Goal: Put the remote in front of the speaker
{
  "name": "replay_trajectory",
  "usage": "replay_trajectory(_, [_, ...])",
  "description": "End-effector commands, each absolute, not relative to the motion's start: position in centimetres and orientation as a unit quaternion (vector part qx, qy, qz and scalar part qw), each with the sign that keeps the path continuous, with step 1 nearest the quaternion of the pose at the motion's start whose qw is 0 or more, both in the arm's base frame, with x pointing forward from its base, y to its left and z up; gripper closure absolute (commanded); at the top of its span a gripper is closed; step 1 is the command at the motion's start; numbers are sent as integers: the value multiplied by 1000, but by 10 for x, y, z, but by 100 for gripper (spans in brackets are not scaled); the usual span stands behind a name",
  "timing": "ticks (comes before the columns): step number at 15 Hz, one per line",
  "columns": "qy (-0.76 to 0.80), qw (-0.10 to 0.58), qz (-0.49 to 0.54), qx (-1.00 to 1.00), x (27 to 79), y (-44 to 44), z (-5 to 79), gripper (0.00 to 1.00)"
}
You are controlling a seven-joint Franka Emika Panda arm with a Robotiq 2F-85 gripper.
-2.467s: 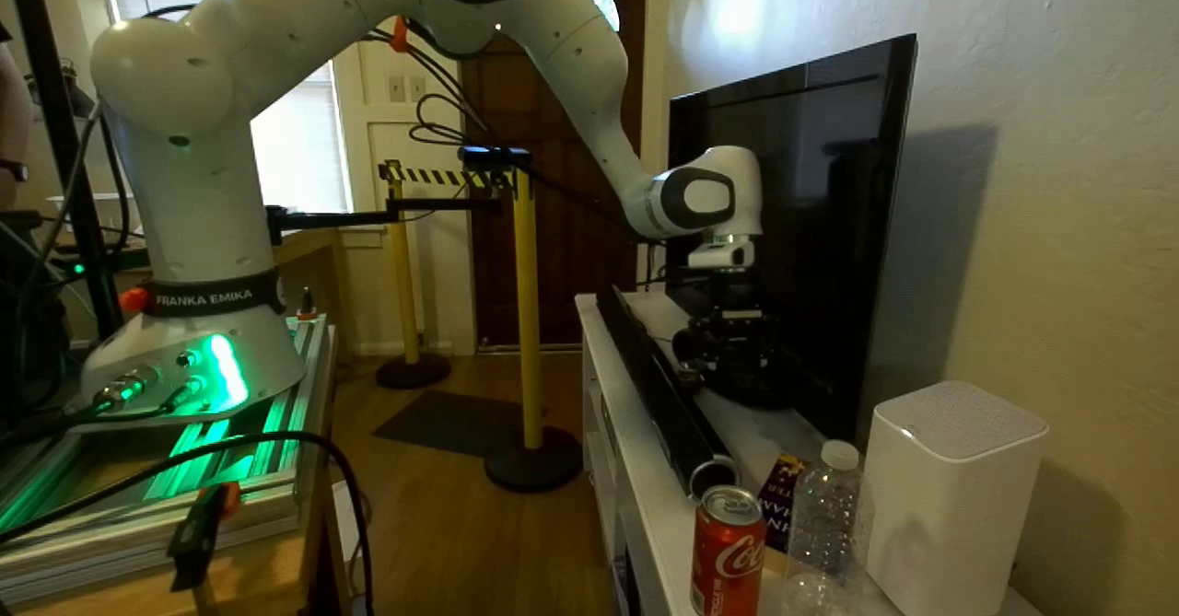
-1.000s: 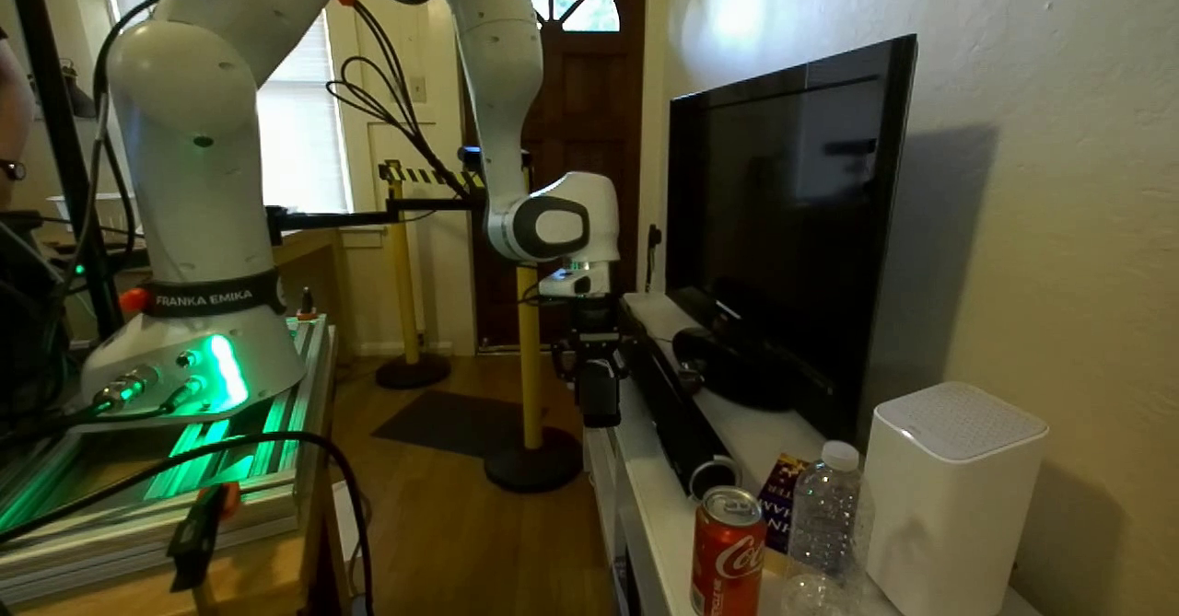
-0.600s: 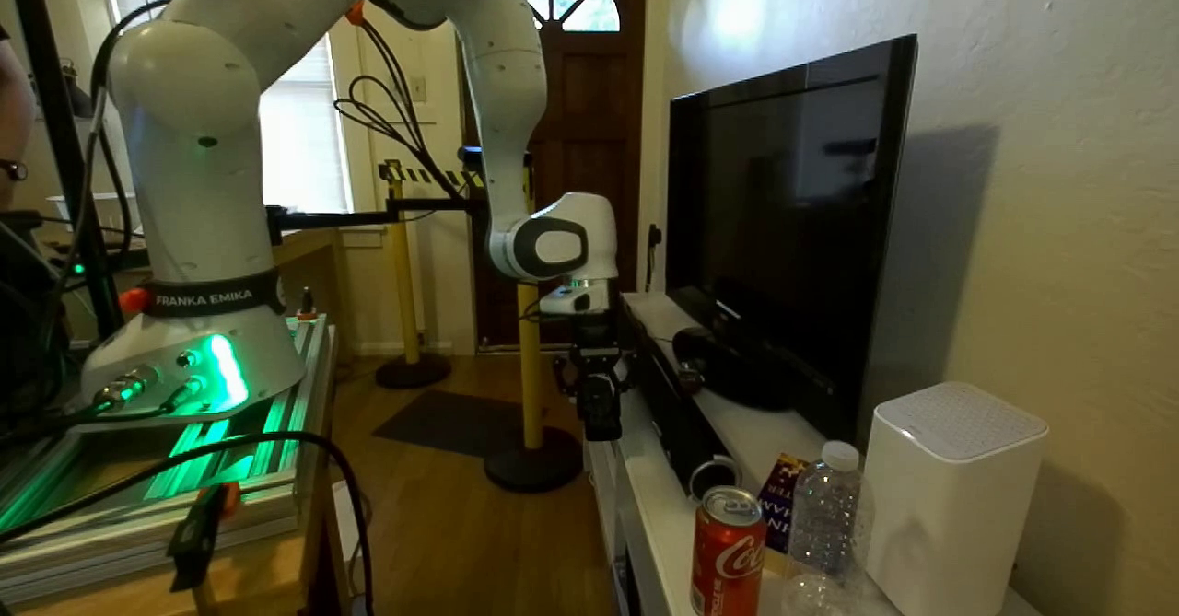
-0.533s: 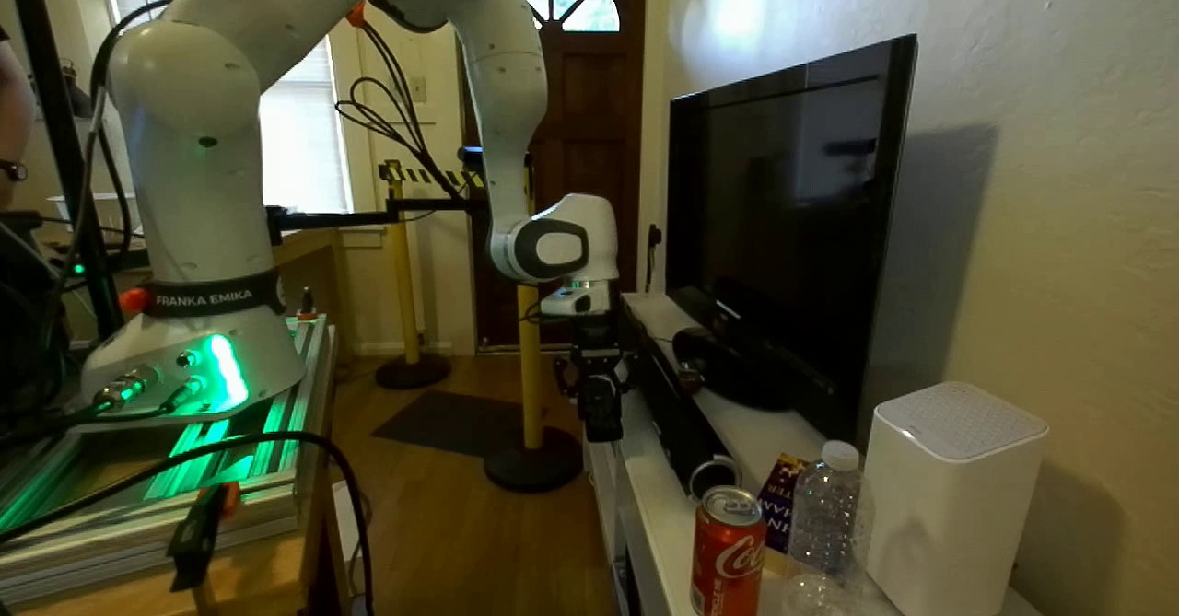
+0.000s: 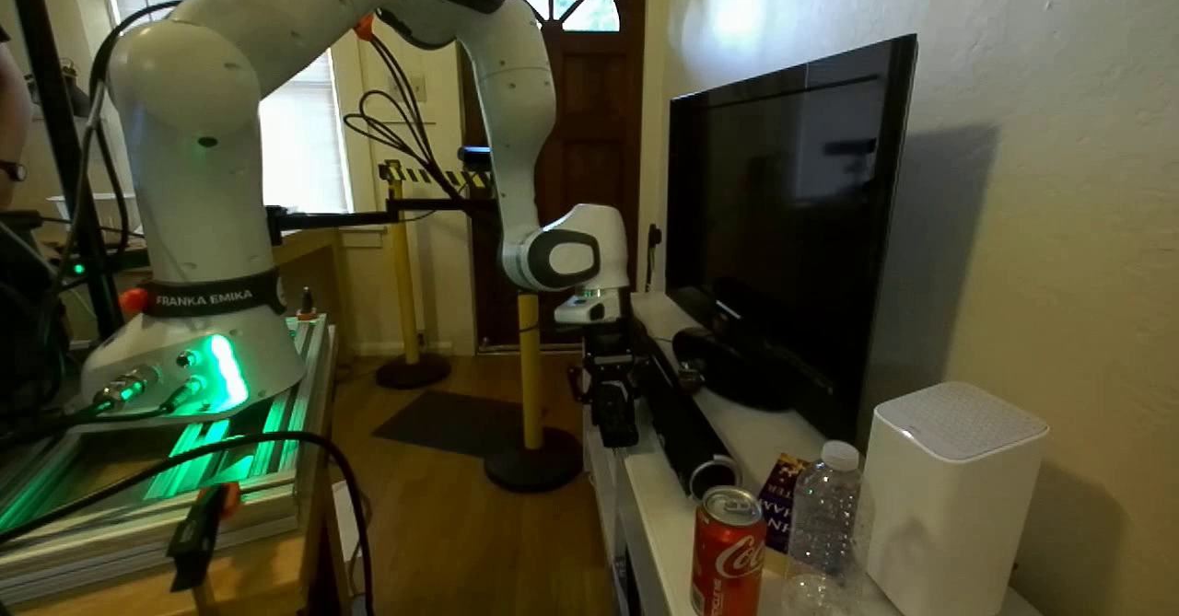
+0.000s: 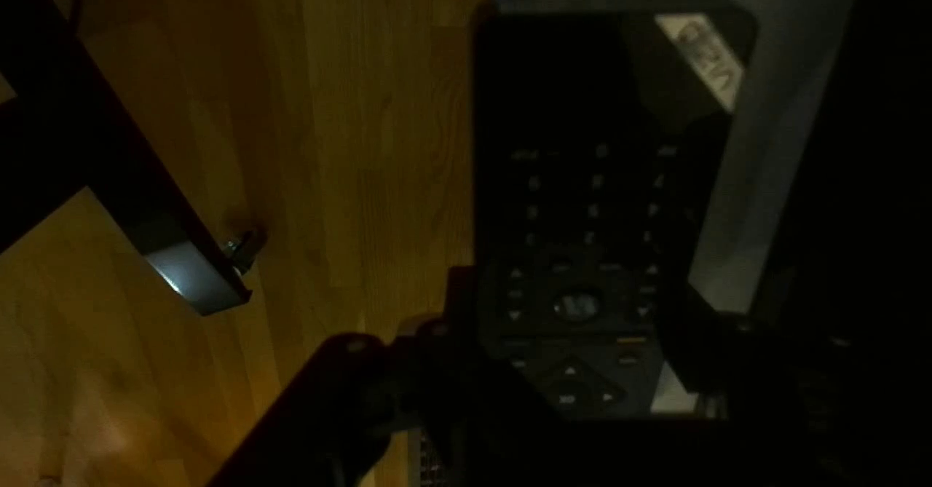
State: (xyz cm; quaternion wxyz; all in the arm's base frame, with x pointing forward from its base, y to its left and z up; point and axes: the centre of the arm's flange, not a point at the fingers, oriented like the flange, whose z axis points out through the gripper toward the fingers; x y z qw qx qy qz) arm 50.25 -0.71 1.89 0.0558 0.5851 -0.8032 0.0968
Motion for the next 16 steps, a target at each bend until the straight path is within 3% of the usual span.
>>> replay_trajectory(1, [-795, 54, 93, 597, 523, -7, 12, 64])
replay_trajectory(16, [-783, 66, 108, 609, 545, -19, 7, 64])
